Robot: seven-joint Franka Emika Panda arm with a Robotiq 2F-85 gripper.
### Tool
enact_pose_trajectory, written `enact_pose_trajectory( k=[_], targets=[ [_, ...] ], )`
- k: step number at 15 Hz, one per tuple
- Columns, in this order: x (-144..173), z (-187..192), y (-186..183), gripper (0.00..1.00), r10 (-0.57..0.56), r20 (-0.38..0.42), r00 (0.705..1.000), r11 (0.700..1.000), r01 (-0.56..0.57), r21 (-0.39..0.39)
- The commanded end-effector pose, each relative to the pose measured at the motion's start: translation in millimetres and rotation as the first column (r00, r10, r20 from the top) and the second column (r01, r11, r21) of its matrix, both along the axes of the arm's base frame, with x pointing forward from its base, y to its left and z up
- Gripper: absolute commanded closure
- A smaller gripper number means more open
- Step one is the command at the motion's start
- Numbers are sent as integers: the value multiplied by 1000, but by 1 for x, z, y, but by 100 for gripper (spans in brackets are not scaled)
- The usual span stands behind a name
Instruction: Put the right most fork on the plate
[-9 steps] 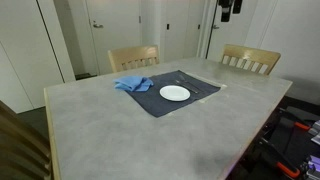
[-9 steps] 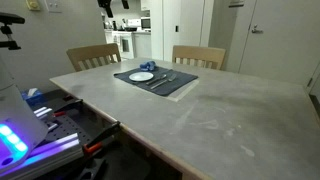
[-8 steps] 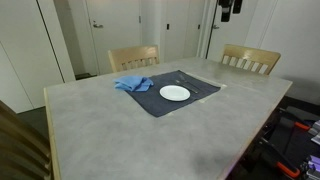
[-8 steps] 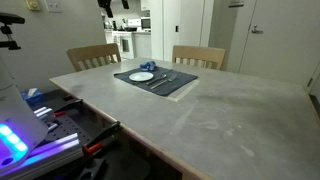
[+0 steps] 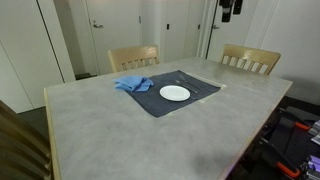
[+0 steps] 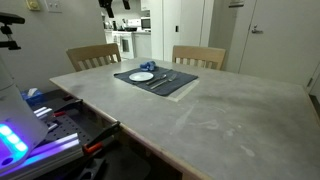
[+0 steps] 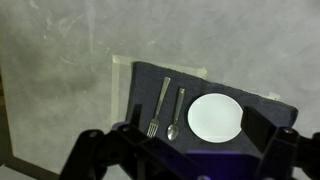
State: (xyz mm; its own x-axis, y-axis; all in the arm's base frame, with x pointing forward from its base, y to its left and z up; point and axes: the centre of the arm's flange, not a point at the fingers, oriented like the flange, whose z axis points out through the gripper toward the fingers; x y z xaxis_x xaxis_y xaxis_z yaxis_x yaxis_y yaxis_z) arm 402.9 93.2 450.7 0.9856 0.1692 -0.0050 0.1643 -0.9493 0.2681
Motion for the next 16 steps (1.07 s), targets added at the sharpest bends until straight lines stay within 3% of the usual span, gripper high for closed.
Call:
enact_pose_trajectory(
  k=[1,6,10,12,13,16],
  targets=[
    [22,-12,-26,0,28,-33,999,999,-27,37],
    [56,-39,-67,0,84,-72,994,993,-78,92],
    [75,-72,-85,0,164,-53,985,977,-155,144],
    [77,-91,-92,0,180,-36,983,970,-171,171],
    [66,-75,-84,0,154,-40,987,979,-147,139],
    [71,-89,-88,0,160,-47,986,977,-152,153]
  ],
)
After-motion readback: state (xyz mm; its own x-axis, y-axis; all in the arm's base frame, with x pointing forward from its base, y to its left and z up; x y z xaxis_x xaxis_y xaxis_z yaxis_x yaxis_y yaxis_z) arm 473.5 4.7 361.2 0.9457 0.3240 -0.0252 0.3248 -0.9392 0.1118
